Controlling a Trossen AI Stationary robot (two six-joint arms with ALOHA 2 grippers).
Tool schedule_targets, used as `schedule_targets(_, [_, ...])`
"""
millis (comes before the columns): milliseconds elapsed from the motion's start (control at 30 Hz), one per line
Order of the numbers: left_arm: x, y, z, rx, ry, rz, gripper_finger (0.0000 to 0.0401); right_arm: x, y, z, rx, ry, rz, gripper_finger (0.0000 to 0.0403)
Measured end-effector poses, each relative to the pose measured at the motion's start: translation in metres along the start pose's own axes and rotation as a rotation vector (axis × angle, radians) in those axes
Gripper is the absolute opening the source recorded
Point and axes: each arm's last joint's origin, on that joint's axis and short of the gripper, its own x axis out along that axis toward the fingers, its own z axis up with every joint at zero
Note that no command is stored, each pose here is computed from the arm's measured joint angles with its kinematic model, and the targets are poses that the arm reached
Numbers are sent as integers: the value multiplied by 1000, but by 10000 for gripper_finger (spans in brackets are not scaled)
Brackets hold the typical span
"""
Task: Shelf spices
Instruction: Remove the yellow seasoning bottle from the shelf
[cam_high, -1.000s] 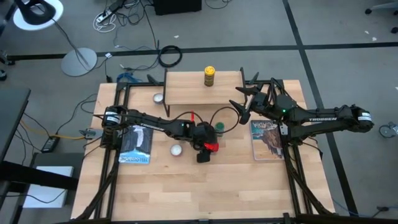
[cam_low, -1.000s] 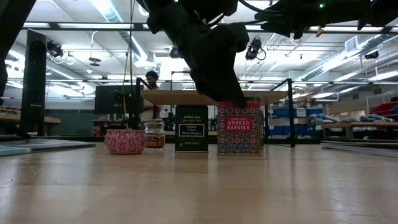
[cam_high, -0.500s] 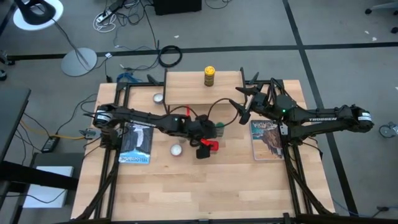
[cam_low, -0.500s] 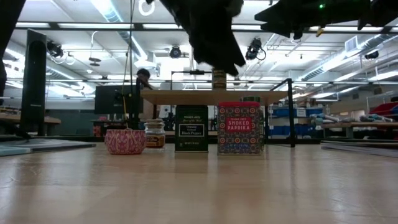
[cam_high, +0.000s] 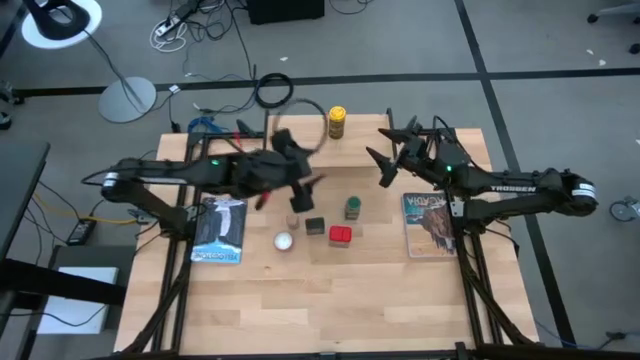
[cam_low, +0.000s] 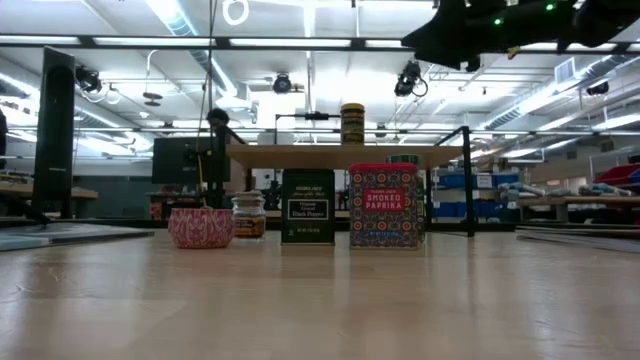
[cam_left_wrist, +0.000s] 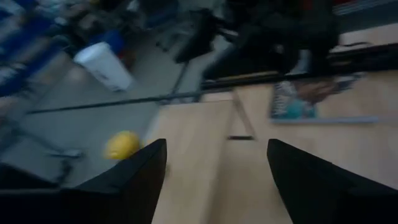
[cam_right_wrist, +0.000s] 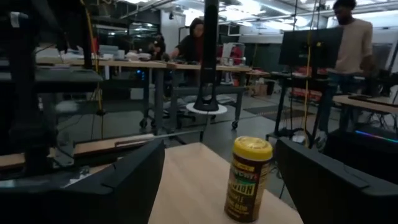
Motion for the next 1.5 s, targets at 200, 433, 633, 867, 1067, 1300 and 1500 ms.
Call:
schedule_targets(200, [-36,26,3,-2,-16,120,287,34,-7,-10,24,71,20,335])
schedule_targets(433, [-67,39,0,-27,-5,207,288,61,-19,-41,48,168,-31,347])
schedule_targets(633, [-77,44,-3,-19,13,248,288,79,-31,-61,108,127,-53,347])
schedule_targets(867, [-77,44,-7,12,49,259,288,96,-41,-77,166,142,-7,347])
schedule_targets(1067, [-77,44,-8,-5,50,259,288,115,-41,-76,179,132,-20,347])
schedule_targets(1300, [-77,43,-11,-7,72,255,287,127,-45,-79,176,144,-49,350])
schedule_targets(1500, [-77,43,-11,-24,70,253,287,137,-50,-87,168,183,-80,349])
